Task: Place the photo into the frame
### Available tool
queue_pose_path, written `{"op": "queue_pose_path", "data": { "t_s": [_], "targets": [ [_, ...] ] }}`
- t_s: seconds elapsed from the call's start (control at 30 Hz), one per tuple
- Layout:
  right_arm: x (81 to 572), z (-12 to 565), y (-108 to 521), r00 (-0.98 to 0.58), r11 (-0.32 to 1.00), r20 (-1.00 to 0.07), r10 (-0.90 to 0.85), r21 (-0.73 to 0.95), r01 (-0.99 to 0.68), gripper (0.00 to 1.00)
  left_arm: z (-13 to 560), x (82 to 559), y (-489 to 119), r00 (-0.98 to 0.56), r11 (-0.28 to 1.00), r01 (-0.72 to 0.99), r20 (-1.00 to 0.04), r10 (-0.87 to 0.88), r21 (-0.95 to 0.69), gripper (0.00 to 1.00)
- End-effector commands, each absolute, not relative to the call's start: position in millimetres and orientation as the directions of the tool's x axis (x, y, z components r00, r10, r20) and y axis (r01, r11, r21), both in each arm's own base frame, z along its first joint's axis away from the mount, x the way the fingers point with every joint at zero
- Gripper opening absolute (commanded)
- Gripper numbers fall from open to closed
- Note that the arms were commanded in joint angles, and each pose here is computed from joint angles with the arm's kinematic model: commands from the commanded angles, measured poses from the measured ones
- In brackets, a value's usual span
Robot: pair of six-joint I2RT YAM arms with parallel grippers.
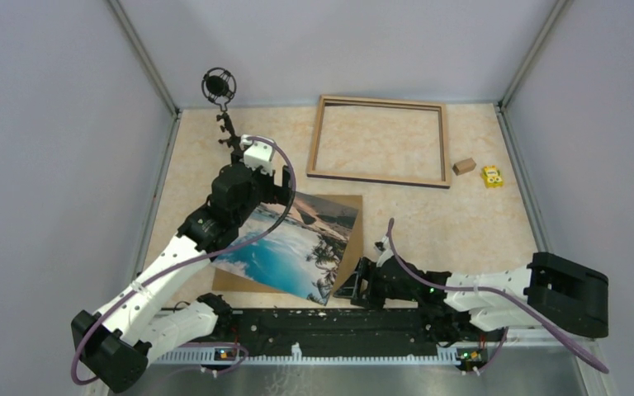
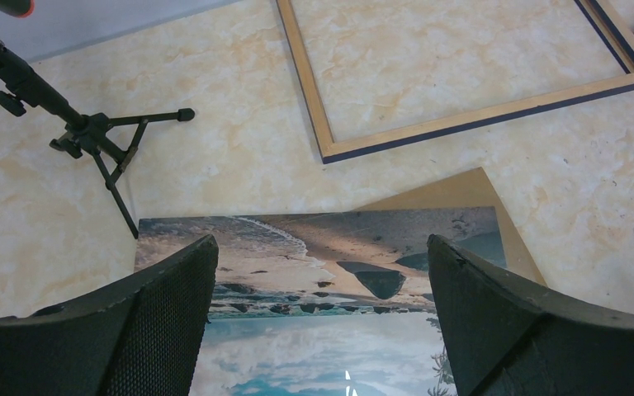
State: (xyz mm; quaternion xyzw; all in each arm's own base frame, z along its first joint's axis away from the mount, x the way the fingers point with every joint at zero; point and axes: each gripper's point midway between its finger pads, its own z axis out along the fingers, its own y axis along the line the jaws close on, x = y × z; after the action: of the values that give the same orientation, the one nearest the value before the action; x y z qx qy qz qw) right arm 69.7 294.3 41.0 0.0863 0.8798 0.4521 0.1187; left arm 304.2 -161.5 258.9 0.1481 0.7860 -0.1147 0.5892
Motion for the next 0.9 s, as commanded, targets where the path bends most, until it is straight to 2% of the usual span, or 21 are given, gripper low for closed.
{"op": "queue_pose_path", "data": {
  "t_s": [0.0, 0.2, 0.37, 0.87],
  "targets": [
    [69.9, 48.4, 310.5, -0.956, 0.546, -0.131, 0.261, 0.837, 0.034, 0.74, 270.0, 305.0, -166.1, -0.233, 0.925, 0.378, -0.97, 0.068, -0.026, 0.99],
    [79.0, 47.0, 316.3, -0.941, 0.496, -0.133, 0.312, 0.867, 0.042, 0.71, 269.2, 305.1, -167.2, -0.236, 0.923, 0.383, -0.969, 0.068, -0.028, 0.99],
    [88.6, 67.5, 321.0, -0.92, 0.412, -0.158, 0.359, 0.911, 0.004, 0.7, 268.1, 304.7, -168.7, -0.24, 0.921, 0.389, -0.968, 0.066, -0.033, 0.99],
    [115.4, 117.8, 317.7, -0.84, 0.327, -0.24, 0.486, 0.942, -0.081, 0.68, 268.5, 303.2, -171.9, -0.243, 0.914, 0.403, -0.968, 0.062, -0.043, 0.99]
  ]
}}
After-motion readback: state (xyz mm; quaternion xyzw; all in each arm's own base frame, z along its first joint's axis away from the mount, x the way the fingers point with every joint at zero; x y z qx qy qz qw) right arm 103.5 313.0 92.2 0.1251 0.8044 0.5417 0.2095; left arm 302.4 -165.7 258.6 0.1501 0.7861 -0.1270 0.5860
